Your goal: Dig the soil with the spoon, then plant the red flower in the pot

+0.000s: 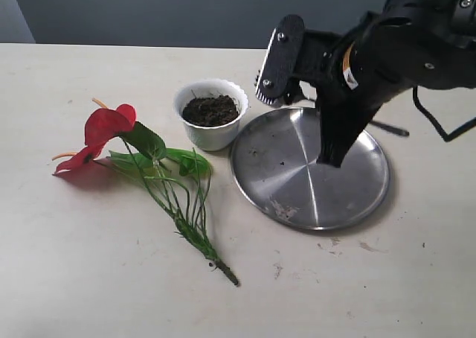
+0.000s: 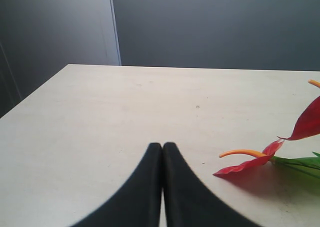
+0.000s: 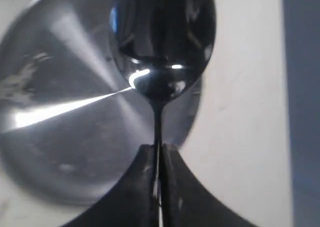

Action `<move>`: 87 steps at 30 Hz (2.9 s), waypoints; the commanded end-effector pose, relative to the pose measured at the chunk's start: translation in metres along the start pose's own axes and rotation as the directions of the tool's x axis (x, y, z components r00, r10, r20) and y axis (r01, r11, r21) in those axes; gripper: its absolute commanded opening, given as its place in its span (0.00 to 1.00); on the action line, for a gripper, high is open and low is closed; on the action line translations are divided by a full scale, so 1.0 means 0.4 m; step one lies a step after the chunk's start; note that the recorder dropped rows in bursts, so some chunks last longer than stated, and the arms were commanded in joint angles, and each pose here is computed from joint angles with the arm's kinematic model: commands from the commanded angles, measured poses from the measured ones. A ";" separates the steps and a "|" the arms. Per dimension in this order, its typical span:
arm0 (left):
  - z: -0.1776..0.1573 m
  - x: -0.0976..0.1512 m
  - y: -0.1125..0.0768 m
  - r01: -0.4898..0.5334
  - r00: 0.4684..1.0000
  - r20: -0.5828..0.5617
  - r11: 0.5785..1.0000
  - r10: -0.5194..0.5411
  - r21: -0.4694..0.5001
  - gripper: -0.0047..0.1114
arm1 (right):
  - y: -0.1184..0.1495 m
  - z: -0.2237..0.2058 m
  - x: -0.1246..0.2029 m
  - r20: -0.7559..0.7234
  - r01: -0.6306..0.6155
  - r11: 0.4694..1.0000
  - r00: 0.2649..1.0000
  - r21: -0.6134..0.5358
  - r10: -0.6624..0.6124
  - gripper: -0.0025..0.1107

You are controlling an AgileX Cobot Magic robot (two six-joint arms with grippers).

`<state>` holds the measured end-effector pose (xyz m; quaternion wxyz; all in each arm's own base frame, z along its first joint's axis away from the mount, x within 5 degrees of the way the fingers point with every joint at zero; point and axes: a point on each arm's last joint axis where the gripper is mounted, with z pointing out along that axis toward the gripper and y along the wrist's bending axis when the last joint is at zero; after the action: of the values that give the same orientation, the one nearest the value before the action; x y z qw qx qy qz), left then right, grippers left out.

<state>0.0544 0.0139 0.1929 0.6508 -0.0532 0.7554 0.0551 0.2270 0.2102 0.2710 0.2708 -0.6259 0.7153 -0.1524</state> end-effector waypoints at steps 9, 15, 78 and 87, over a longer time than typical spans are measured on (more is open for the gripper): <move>0.000 0.003 0.000 0.002 1.000 -0.003 1.000 -0.002 -0.002 0.04 | -0.072 0.100 -0.075 -0.140 0.560 0.746 0.823 0.361 -0.551 0.02; 0.000 0.003 0.000 0.002 1.000 -0.003 1.000 -0.002 -0.002 0.04 | -0.070 0.203 -0.099 -0.306 0.664 0.590 0.742 0.460 -0.597 0.02; 0.000 0.003 0.000 0.002 1.000 -0.003 1.000 -0.002 -0.002 0.04 | 0.089 0.369 -0.336 -0.490 0.943 0.184 0.304 0.278 -0.817 0.02; 0.000 0.003 0.000 0.002 1.000 -0.003 1.000 -0.002 -0.002 0.04 | 0.139 0.433 -0.321 -0.510 0.965 0.165 0.249 0.204 -0.823 0.02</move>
<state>0.0544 0.0139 0.1929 0.6508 -0.0532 0.7554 0.0551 0.2932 0.3648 0.1318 0.1731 -0.8018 0.1686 -0.5466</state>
